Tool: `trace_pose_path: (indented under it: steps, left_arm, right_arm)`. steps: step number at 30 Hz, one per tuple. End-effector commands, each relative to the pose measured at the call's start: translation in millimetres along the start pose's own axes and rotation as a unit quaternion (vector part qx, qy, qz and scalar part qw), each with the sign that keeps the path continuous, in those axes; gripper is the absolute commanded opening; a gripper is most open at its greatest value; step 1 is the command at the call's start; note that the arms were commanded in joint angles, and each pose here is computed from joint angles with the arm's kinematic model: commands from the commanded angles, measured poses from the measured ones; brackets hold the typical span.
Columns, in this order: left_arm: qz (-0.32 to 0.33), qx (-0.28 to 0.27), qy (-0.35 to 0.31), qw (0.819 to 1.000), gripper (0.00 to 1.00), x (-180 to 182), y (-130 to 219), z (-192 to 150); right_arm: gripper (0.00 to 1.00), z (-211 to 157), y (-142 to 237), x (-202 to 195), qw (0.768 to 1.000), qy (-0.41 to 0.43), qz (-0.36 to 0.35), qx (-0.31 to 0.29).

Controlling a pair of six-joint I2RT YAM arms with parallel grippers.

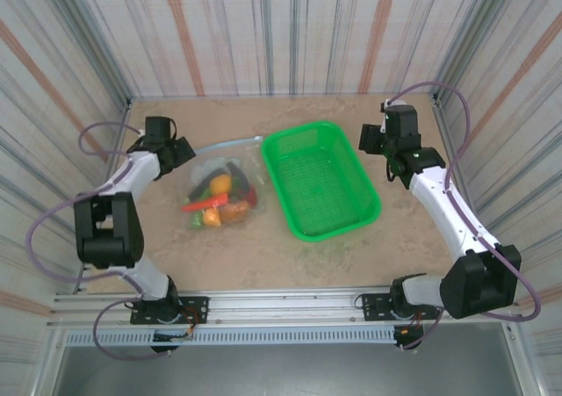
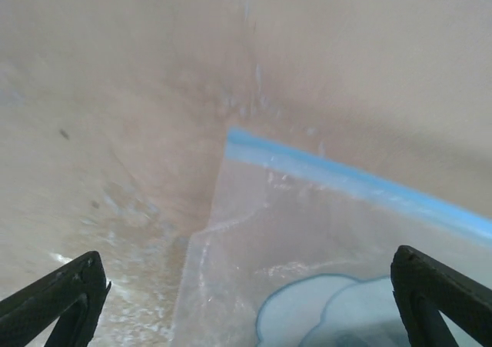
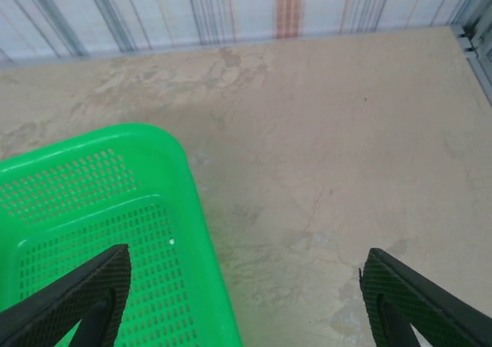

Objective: Place the food in the zip-top bag and seal the zipper

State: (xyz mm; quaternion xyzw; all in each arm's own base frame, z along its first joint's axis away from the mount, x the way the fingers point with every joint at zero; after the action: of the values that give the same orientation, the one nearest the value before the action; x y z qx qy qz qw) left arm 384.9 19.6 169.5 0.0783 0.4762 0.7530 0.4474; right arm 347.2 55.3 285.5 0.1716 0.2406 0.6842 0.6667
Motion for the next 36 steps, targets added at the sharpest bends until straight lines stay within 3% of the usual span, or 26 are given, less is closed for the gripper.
trace_pose_path:
  steps: [1, 3, 6, 10, 14, 17, 19, 22, 26, 32, 36]
  left_arm:
    - [-0.020, -0.106, -0.027, 0.994, 0.95, 2.3, 45.3, 21.6]
    - [-0.081, -0.146, -0.066, 0.984, 0.99, -8.2, 67.4, 19.0]
    - [-0.163, -0.189, -0.157, 0.956, 0.99, -35.4, 100.0, 3.9]
    - [-0.185, -0.268, -0.201, 0.924, 0.99, -42.7, 129.3, -13.6]
    - [-0.233, -0.282, -0.272, 0.890, 0.99, -37.4, 131.1, -25.9]
    - [-0.181, -0.249, -0.282, 0.909, 0.99, -26.6, 104.2, -26.6]
    - [-0.200, -0.191, -0.283, 0.919, 0.99, -17.3, 77.2, -34.0]
    - [-0.165, -0.145, -0.216, 0.951, 0.99, 17.6, 42.7, -38.4]
    - [-0.171, -0.166, -0.210, 0.948, 0.99, 37.0, 24.5, -44.2]
    - [-0.203, -0.189, -0.206, 0.939, 0.99, 38.2, 3.8, -49.7]
    - [-0.214, -0.178, -0.229, 0.933, 0.99, 30.5, -1.7, -54.3]
  right_arm:
    - [1.00, 5.2, 3.5, -12.2, 0.999, -0.026, -0.027, -0.004]
    - [0.99, 6.1, 5.4, -23.4, 0.997, -0.054, -0.058, -0.007]
    - [0.99, 6.6, 5.7, -25.7, 0.997, -0.057, -0.038, -0.033]
    - [0.99, -1.0, 1.1, -14.5, 0.996, 0.019, 0.014, -0.083]
    - [0.99, -12.2, -3.3, -20.0, 0.991, 0.037, 0.018, -0.127]
    - [0.99, -28.0, -16.5, -31.5, 0.993, 0.034, -0.014, -0.109]
    - [0.99, -48.1, -32.1, -48.3, 0.996, -0.004, -0.037, -0.085]
    - [0.99, -79.7, -53.9, -59.1, 0.998, 0.004, -0.051, -0.049]
    - [0.99, -114.2, -68.7, -73.9, 0.997, 0.001, -0.062, -0.034]
    - [0.99, -146.8, -86.4, -79.9, 0.998, -0.011, -0.052, -0.019]
    - [0.99, -148.8, -84.8, -78.8, 0.999, -0.013, -0.037, -0.020]
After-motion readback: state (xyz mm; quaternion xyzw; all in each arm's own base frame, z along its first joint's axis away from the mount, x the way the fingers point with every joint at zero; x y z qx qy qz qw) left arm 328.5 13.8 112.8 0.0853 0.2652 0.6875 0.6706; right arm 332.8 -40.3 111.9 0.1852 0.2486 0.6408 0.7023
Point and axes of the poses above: each hand's point on the last joint's axis, 136 mm out from that joint toward the fingers, its own y axis back along the fingers, its own x axis along the line the jaws close on, z = x × y, the point moved 6 cm from there along y, back along the fingers, and after that the axes turned 11 degrees about y, right-handed, at the moved point
